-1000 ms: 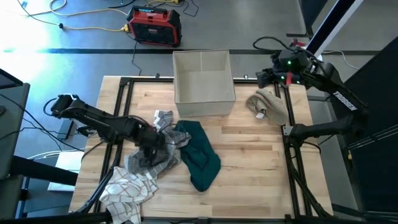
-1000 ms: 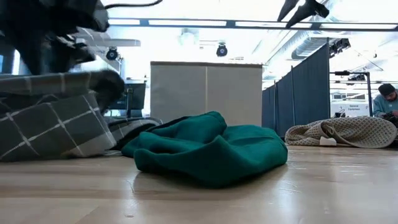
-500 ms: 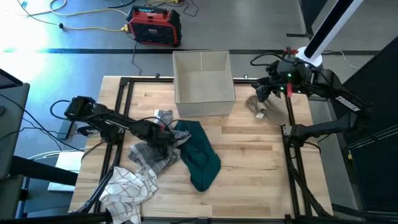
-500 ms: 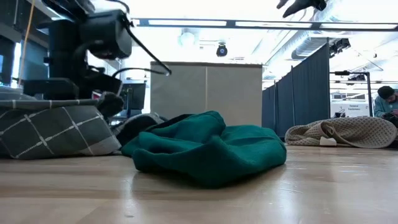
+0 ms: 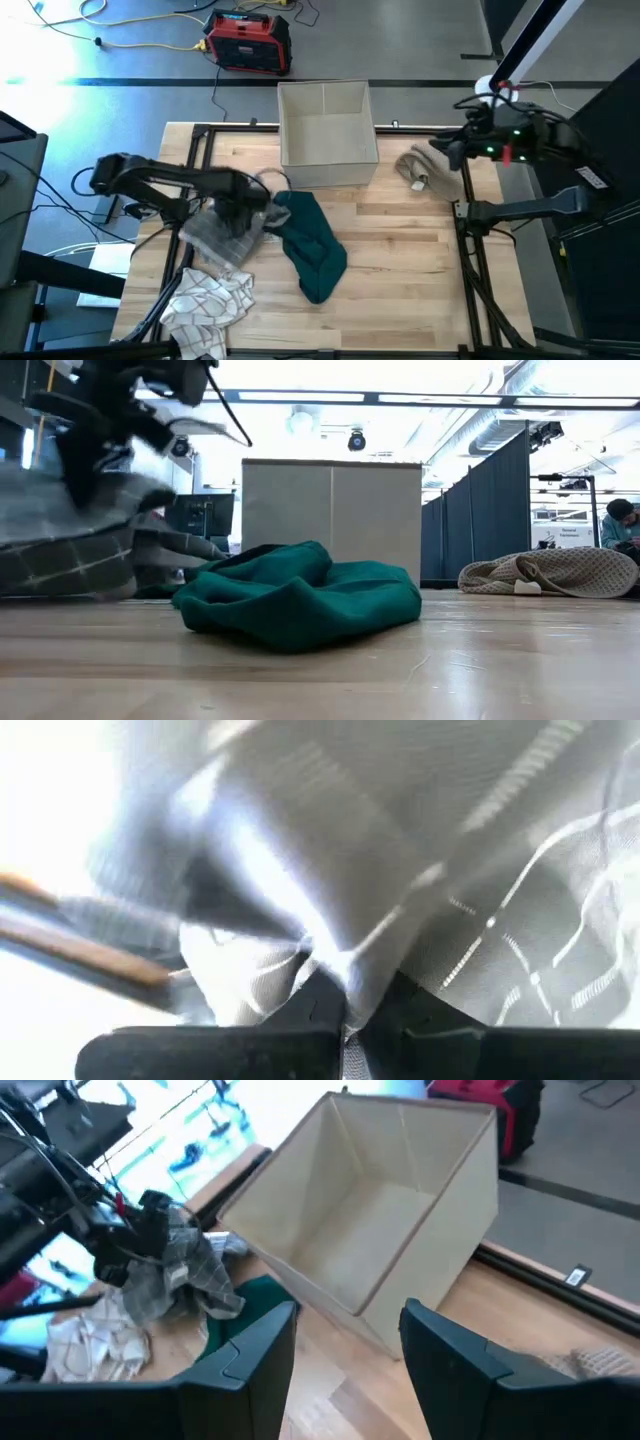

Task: Fold towel
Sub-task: Fold the green towel

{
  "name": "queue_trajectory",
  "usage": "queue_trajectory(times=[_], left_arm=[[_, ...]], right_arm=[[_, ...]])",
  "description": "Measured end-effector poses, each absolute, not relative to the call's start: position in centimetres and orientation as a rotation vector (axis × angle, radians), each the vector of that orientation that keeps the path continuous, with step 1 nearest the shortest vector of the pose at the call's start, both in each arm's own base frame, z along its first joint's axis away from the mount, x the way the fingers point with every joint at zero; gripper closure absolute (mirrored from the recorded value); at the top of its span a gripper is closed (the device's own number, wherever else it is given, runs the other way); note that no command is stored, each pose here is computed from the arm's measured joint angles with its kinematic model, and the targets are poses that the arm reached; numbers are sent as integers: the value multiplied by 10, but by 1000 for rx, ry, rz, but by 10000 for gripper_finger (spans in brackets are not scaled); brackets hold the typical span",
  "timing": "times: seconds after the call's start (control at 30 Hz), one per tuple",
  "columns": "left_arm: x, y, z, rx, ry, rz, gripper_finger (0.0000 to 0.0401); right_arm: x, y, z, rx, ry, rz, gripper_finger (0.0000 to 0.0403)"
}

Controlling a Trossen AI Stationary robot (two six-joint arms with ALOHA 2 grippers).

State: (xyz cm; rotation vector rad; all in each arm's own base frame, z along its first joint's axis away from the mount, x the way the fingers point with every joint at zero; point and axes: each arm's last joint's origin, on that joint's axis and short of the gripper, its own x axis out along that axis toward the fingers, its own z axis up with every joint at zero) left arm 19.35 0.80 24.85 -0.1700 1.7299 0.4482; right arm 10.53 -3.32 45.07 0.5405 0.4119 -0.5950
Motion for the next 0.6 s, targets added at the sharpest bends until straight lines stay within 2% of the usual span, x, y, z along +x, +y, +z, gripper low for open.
queue_trajectory(times=[0.3, 0.4, 0.5, 0.6], left_arm=[[180, 73, 273, -63, 1553, 1065, 399], [173, 94, 275, -16, 1514, 1220, 399], [173, 114, 275, 23, 1435, 1306, 396], [179, 130, 275, -23, 1350, 1283, 377]], right_arm=[[106, -33, 450, 531, 407, -636, 236], [109, -34, 449, 531, 417, -637, 236], [111, -34, 448, 538, 425, -634, 236], [114, -35, 448, 559, 427, -641, 236]])
